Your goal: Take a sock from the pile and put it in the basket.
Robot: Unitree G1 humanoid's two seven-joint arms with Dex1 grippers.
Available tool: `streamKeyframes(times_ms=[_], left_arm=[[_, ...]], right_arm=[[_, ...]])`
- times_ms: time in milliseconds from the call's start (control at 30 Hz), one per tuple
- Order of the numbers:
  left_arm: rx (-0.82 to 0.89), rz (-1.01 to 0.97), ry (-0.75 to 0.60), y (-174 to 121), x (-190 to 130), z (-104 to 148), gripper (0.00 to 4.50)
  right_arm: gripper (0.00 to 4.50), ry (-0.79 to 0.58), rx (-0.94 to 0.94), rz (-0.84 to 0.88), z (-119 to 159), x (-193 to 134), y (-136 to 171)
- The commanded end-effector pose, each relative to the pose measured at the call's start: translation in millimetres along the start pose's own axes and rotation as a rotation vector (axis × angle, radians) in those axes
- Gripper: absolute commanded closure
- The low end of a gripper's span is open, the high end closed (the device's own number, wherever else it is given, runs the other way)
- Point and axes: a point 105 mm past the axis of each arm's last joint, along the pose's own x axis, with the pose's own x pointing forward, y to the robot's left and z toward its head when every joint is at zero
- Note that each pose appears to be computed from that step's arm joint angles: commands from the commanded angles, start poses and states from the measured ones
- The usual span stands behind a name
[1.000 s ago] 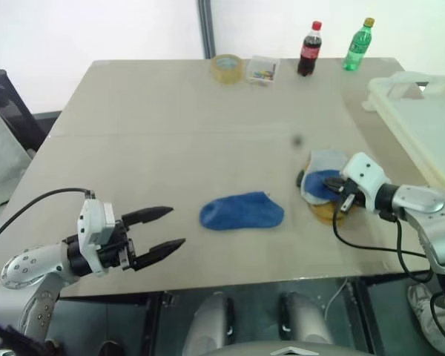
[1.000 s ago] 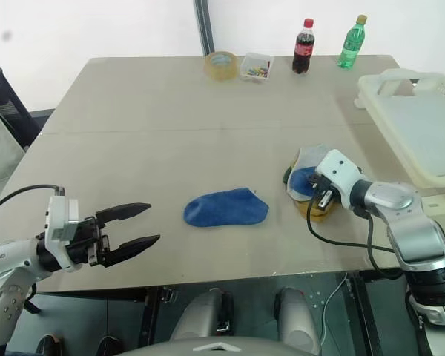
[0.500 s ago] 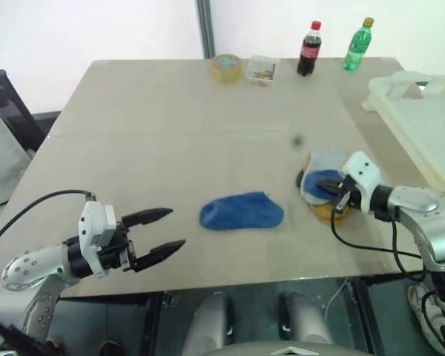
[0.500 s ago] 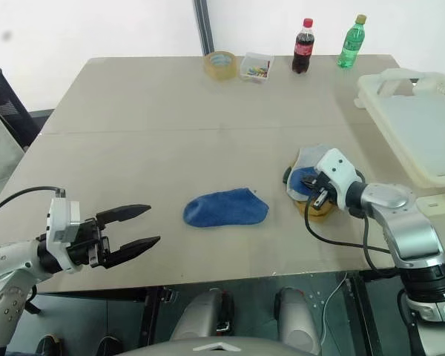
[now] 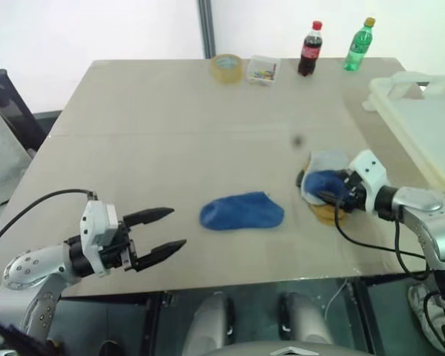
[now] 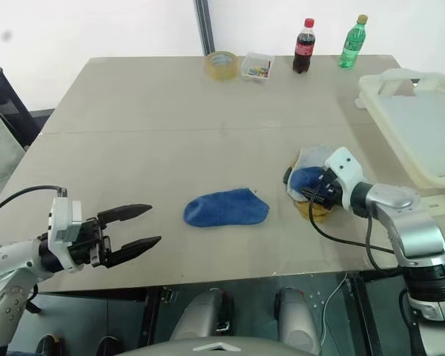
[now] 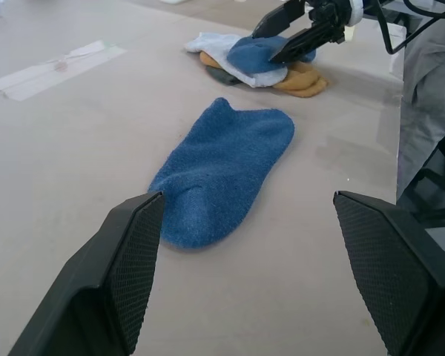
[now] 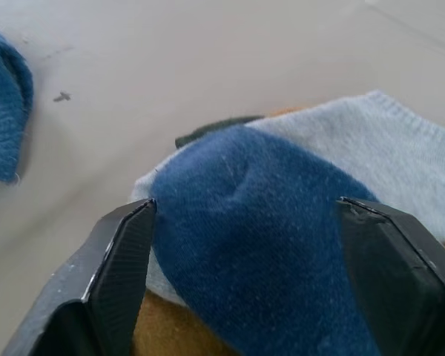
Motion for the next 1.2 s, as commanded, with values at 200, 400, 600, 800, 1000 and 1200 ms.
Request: streamKeyframes(times_ms=[200,400,600,800,1000,1200], left_arm=[[0.038,0.003,-0.006,1.0,0.7,5.2,0.62],[0.038,0.006,-0.003,1.5,-0.1,4.8,0.62],[0.034,0.005,-0.002,0.6,-0.5,3.8,0.62],[0.041,0.012,0.000,3.5,-0.9,4.6,0.62],[0.059,0.062,0.011,11.3,-10.2,4.9,0.62],[0.078,0.113,0.017,15.3,-19.1,6.1,0.62]], right_arm=[[4.00,-0.038,0.000,-0.017,10.7,-3.6,-3.9],[4.46,-0.089,-0.018,-0.001,22.5,-3.0,-1.6],[4.46,-0.137,-0.054,0.072,39.3,9.8,13.9],[4.46,-0.088,-0.142,0.119,47.6,50.7,27.0],[4.46,-0.102,-0.173,0.202,75.3,107.2,54.4],[4.46,-0.082,-0.193,0.317,90.4,154.7,99.1]])
